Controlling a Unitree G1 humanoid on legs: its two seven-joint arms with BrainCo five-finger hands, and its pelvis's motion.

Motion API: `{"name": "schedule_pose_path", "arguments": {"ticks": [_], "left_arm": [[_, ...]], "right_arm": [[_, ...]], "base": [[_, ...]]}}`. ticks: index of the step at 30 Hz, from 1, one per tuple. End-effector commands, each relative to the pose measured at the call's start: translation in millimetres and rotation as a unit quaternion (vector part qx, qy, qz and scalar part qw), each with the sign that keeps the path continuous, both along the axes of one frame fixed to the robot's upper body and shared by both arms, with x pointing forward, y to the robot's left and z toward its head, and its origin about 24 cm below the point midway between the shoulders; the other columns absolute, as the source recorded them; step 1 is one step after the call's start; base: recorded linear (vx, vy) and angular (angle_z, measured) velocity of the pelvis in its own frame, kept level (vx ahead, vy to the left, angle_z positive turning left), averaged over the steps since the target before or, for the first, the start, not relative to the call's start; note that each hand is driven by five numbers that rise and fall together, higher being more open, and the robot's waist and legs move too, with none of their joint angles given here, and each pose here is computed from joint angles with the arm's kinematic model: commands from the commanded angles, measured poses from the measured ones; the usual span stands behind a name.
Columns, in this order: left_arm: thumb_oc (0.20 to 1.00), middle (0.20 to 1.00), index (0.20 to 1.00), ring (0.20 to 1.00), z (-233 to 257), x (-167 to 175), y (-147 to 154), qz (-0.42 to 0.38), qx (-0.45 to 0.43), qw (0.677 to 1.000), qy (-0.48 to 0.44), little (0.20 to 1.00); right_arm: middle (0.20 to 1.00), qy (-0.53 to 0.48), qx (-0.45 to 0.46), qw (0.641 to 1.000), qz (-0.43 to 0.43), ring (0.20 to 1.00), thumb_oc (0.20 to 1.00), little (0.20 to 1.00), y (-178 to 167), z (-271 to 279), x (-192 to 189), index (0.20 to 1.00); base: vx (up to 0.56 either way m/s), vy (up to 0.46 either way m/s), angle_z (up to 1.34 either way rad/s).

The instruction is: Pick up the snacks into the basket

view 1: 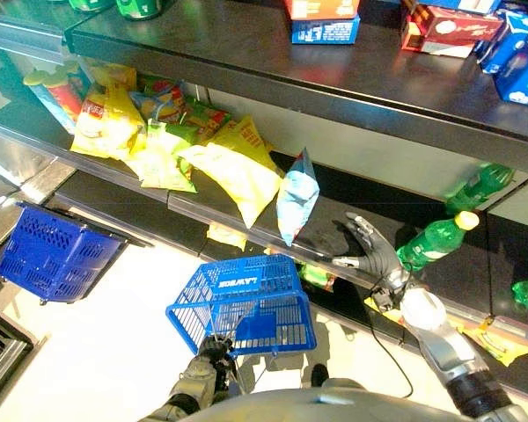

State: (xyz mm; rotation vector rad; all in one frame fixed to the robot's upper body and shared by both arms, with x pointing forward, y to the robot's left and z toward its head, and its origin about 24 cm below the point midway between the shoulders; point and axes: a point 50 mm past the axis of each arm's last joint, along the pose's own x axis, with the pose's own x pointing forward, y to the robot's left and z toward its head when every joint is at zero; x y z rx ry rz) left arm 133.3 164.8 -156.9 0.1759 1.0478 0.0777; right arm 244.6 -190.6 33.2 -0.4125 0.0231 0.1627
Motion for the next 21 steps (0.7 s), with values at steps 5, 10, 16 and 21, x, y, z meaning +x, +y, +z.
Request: {"name": "schedule_pose_path", "arguments": {"ticks": [5,10,16,21], "left_arm": [[0.536,0.536,0.536,0.536,2,-7,52,-0.012,0.111,0.993,0.034,0.536],[0.42,0.42,0.42,0.42,6,3,48,-0.088,0.152,0.984,0.02,0.42],[0.2,0.2,0.2,0.2,12,18,50,-0.069,0.159,0.985,-0.003,0.2],[0.2,0.2,0.2,0.2,14,25,42,-0.087,0.163,0.983,-0.018,0.2]], "right_arm": [[1.0,-0.089,0.01,0.994,-0.062,1.0,1.0,1.0,2,38,46,1.0],[1.0,-0.1,-0.032,0.99,-0.095,1.0,1.0,1.0,3,49,80,1.0],[1.0,-0.107,-0.07,0.985,-0.118,1.0,1.0,1.0,7,72,117,1.0],[1.0,-0.126,-0.11,0.978,-0.123,1.0,1.0,1.0,10,99,137,1.0]], "base": [[-0.04,0.014,0.07],[-0.06,0.021,0.06],[-0.09,0.022,0.02],[-0.05,0.023,0.12]]}}
